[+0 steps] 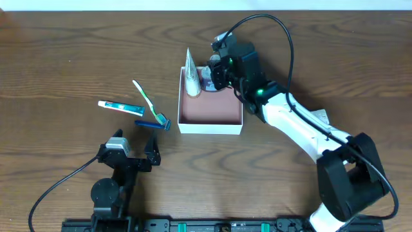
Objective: Pack container
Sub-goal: 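Carry the soap bottle into the box beside the tube, then release the soap bottle and lift the right gripper away, then lower the right gripper onto the white-green soap box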
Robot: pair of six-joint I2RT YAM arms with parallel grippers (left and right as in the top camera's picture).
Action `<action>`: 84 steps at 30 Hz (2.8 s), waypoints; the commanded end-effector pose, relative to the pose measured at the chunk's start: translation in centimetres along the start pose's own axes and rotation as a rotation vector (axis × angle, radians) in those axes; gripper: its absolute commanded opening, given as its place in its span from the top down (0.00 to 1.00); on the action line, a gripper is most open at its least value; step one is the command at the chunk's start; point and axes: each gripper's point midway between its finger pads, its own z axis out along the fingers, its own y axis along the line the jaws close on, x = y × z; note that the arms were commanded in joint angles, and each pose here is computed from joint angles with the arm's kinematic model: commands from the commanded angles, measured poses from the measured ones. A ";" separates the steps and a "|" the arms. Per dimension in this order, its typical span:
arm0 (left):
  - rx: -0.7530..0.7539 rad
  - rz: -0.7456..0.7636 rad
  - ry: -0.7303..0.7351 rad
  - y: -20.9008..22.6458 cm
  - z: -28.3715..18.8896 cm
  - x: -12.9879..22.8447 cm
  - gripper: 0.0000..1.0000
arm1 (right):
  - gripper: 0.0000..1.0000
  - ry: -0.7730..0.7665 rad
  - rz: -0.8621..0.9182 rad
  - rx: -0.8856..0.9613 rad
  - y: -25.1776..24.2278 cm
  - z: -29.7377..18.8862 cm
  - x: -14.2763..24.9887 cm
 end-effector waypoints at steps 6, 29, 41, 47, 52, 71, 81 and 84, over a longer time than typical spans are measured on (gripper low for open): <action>-0.010 -0.009 0.049 0.4 0.1 1.6 0.02 | 0.87 -0.017 0.011 -0.004 0.4 0.7 -0.4; -0.009 -0.008 0.049 0.4 0.1 1.6 0.02 | 0.30 -0.042 0.053 -0.033 1.0 0.7 -1.1; -0.009 -0.008 0.049 0.4 0.1 1.6 0.02 | 0.12 -0.176 0.060 0.046 -0.5 -3.4 -6.2; -0.009 -0.008 0.049 0.4 0.1 1.6 0.02 | 0.06 -0.241 0.107 0.189 -4.7 -10.2 -9.5; -0.009 -0.008 0.049 0.4 0.1 1.6 0.02 | 0.01 -0.249 0.192 0.351 -10.1 -17.0 -9.9; -0.009 -0.009 0.047 0.4 0.1 1.5 0.02 | 0.01 -0.118 0.542 0.694 -23.6 -28.9 -2.2; -0.009 -0.009 0.047 0.4 0.1 1.5 0.02 | 0.01 0.205 0.980 0.781 -22.0 -26.7 10.3; -0.009 -0.008 0.047 0.4 0.1 1.5 0.02 | 0.01 0.227 1.096 0.814 -22.1 -25.3 13.6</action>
